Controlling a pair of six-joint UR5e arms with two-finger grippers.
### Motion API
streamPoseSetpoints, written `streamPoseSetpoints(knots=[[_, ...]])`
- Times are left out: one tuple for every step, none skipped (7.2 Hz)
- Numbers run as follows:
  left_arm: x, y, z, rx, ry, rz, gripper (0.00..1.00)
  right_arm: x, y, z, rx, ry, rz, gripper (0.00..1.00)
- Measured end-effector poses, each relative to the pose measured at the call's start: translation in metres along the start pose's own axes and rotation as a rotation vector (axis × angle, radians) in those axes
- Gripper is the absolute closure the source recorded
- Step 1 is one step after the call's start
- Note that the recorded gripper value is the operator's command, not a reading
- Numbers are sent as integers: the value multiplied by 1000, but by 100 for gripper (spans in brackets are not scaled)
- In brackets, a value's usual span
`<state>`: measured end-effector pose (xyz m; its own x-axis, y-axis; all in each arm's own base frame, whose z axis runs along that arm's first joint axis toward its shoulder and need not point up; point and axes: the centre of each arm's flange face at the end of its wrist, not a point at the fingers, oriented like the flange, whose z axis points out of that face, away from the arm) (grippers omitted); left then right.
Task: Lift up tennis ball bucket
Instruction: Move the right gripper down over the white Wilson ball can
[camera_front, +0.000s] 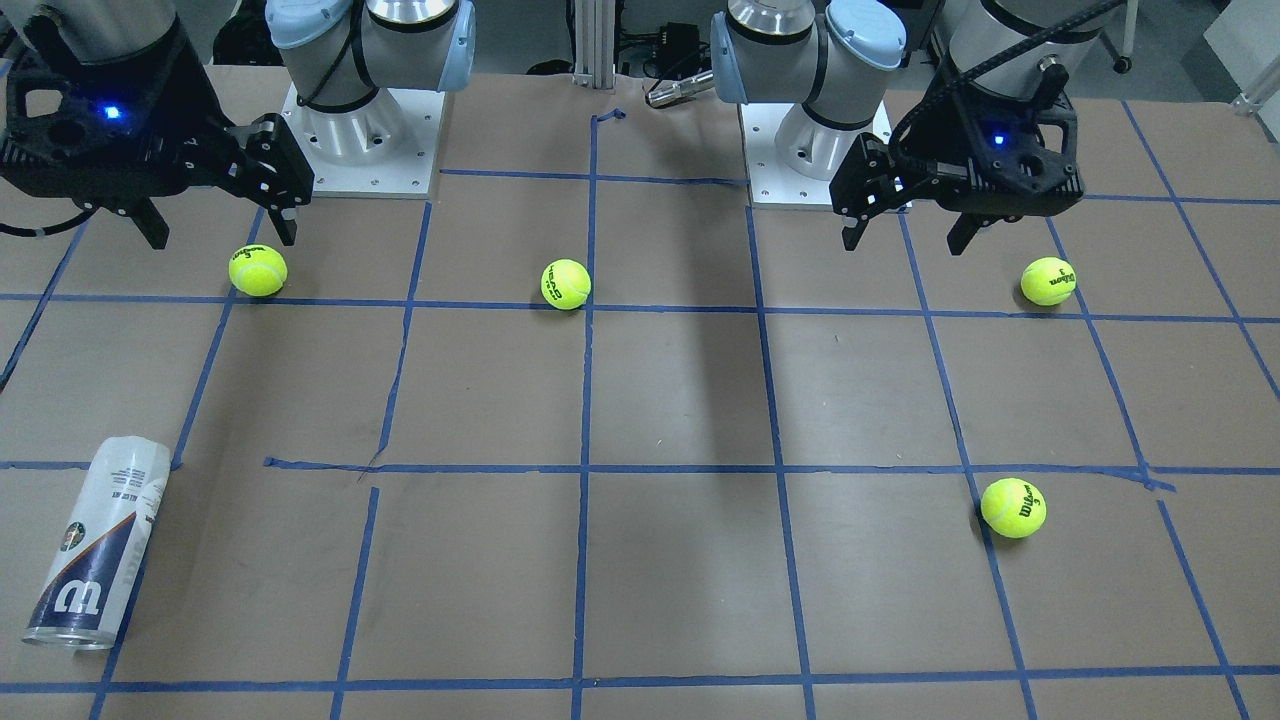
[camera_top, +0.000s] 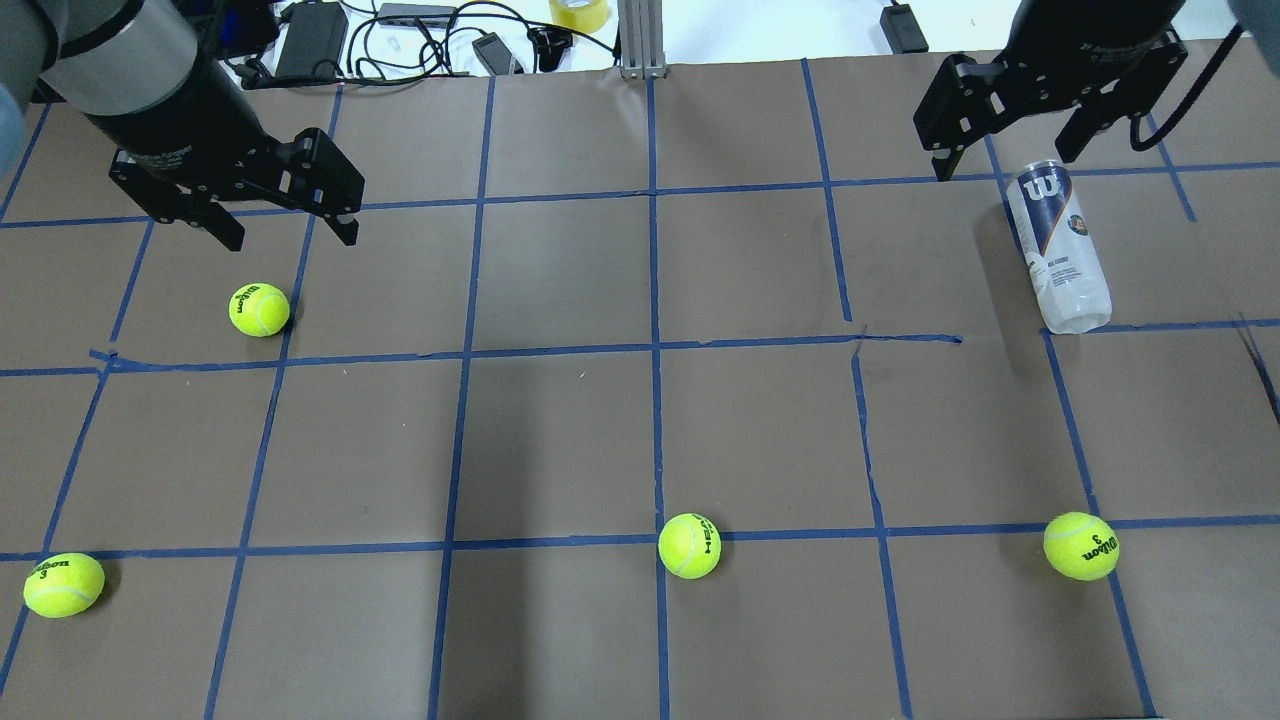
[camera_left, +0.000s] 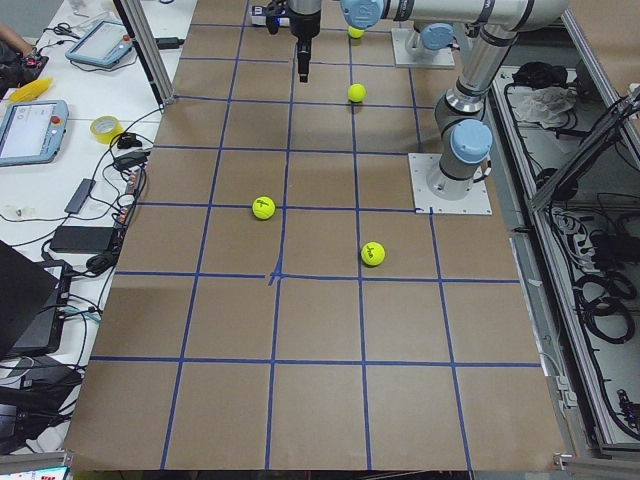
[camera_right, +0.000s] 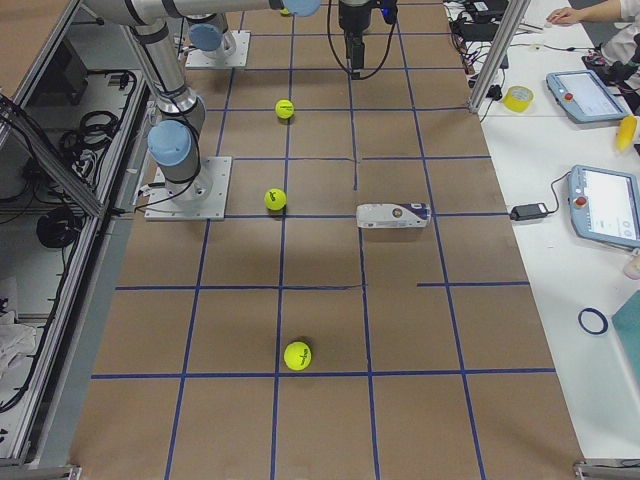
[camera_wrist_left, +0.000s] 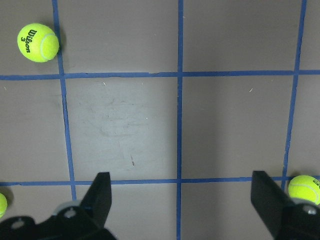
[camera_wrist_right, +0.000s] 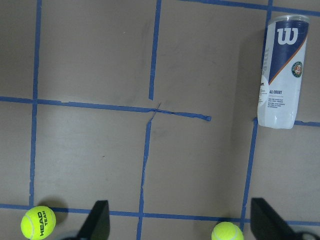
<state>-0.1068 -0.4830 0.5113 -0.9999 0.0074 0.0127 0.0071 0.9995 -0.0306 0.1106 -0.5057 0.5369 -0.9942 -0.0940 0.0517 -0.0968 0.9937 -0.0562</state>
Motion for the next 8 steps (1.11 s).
streamPoseSetpoints(knots=[[0,1,0,0,-1,1,0,0,-2,1,2,-1,3,0],[0,1,0,-1,-1,1,0,0,-6,6,-6,-9,6,0],[1,1,0,-1,-2,1,0,0,-10,15,-22,-18,8,0],[1,2,0,0,-2,1,0,2,-17,22,-15,-17,9,0],[1,2,-1,0,-2,1,0,8,-29,25,23,-7,12,1],[1,2,-1,1,-2,0,0,25,-47,35,63,-1,33,13],[1,2,-1,1,-2,0,0,60,-70,60,75,-19,74,11],[1,3,-1,2,-2,0,0,103,-94,96,66,-56,107,9]])
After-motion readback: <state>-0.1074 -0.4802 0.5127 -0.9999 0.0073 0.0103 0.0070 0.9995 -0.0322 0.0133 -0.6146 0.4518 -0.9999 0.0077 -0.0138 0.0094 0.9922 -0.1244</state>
